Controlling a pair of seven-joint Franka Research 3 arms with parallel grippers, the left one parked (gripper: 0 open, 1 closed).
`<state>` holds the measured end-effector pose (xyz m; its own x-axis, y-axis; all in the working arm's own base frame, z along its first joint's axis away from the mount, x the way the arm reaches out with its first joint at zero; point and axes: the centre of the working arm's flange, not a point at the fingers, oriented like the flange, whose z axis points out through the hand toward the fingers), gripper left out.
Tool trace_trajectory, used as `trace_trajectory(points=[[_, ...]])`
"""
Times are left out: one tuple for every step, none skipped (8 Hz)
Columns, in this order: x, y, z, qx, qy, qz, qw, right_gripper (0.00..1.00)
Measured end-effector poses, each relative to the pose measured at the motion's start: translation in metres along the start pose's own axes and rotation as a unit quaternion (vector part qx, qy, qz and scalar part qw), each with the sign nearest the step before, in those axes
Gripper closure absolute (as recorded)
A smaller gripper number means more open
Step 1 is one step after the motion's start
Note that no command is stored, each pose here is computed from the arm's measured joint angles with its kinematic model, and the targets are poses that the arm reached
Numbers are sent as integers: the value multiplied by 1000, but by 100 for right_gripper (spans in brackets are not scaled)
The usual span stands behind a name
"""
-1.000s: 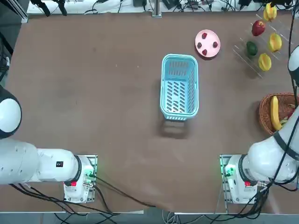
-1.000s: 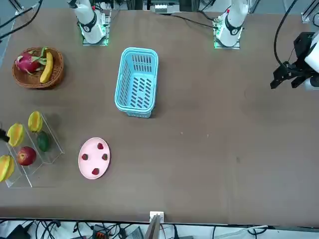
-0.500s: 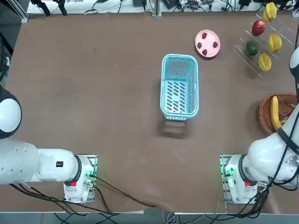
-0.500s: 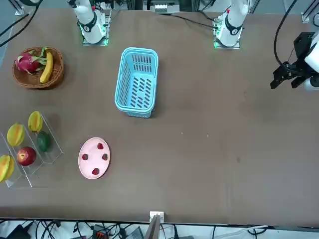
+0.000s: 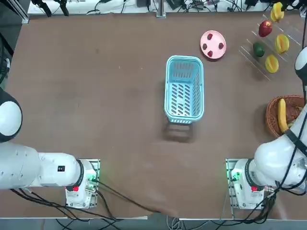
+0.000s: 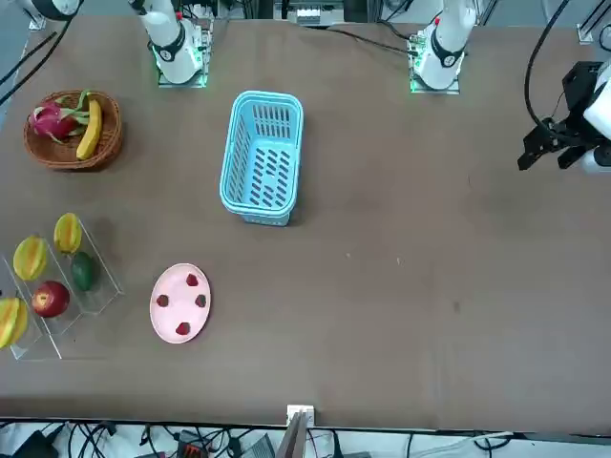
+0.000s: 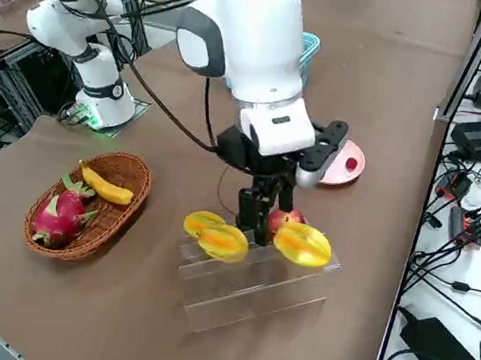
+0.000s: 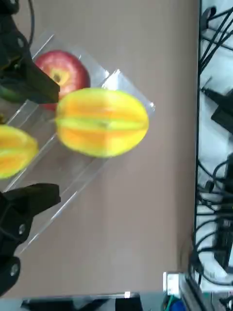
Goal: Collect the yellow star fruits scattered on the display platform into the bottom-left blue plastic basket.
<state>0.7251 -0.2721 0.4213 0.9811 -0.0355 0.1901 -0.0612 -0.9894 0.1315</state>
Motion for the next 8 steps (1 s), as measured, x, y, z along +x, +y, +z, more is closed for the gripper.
trace_trajectory(points=[[2, -1, 7, 13, 5, 5, 1000, 0], [4, 0, 12, 19, 8, 9, 1000, 0], [5, 2, 17, 22, 11, 10, 1000, 0], [6, 2, 22, 23, 14, 11, 1000, 0], [7, 1, 26, 25, 15, 13, 999, 0], [8, -1, 29, 28, 18, 12, 999, 0], [9, -4, 29, 31, 21, 11, 999, 0], [10, -5, 29, 32, 22, 11, 999, 2]])
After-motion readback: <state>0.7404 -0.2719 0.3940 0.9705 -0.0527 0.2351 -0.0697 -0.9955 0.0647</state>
